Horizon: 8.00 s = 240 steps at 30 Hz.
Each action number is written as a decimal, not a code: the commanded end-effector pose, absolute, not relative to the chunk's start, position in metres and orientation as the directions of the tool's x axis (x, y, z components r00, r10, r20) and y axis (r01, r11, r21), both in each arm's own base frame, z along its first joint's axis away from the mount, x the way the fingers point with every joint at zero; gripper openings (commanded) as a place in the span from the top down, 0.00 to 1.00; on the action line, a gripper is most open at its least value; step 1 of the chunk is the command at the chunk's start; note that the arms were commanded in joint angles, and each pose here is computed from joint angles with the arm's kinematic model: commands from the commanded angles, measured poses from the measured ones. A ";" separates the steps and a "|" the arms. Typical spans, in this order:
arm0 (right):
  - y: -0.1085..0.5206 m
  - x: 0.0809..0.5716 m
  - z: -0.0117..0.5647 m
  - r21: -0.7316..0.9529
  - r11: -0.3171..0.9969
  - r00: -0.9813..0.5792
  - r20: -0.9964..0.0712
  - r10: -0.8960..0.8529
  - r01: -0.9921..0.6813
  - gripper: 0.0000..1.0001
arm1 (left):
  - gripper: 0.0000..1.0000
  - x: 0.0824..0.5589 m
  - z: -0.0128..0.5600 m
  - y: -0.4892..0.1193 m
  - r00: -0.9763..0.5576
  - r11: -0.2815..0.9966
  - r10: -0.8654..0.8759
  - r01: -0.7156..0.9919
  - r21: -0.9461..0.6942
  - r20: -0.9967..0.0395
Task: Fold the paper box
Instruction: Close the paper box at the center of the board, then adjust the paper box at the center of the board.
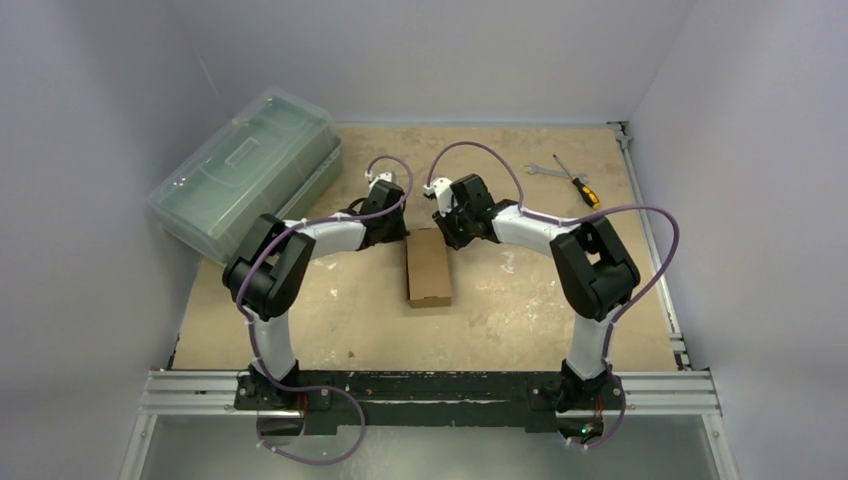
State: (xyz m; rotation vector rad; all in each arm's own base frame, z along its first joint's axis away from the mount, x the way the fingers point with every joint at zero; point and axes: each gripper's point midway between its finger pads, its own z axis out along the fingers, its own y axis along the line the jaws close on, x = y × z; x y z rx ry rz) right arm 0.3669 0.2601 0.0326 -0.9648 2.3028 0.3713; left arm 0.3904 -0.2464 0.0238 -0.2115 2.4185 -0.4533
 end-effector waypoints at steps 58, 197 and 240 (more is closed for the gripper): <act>0.189 0.312 0.081 -0.072 0.526 -0.366 -0.638 -0.677 -0.847 0.62 | 1.00 0.202 0.072 -0.245 -0.778 0.858 -0.249 0.099 -0.503 -0.577; 0.151 0.335 0.024 0.738 0.618 -0.918 -0.391 0.064 -0.271 0.75 | 0.15 0.297 0.036 -0.332 -0.721 0.261 -0.674 -0.028 -0.965 -0.161; 0.132 0.334 0.155 0.357 0.595 -0.550 -0.817 -0.175 -0.720 0.18 | 0.72 0.307 0.074 -0.307 -0.737 0.656 -0.460 0.093 -0.749 -0.495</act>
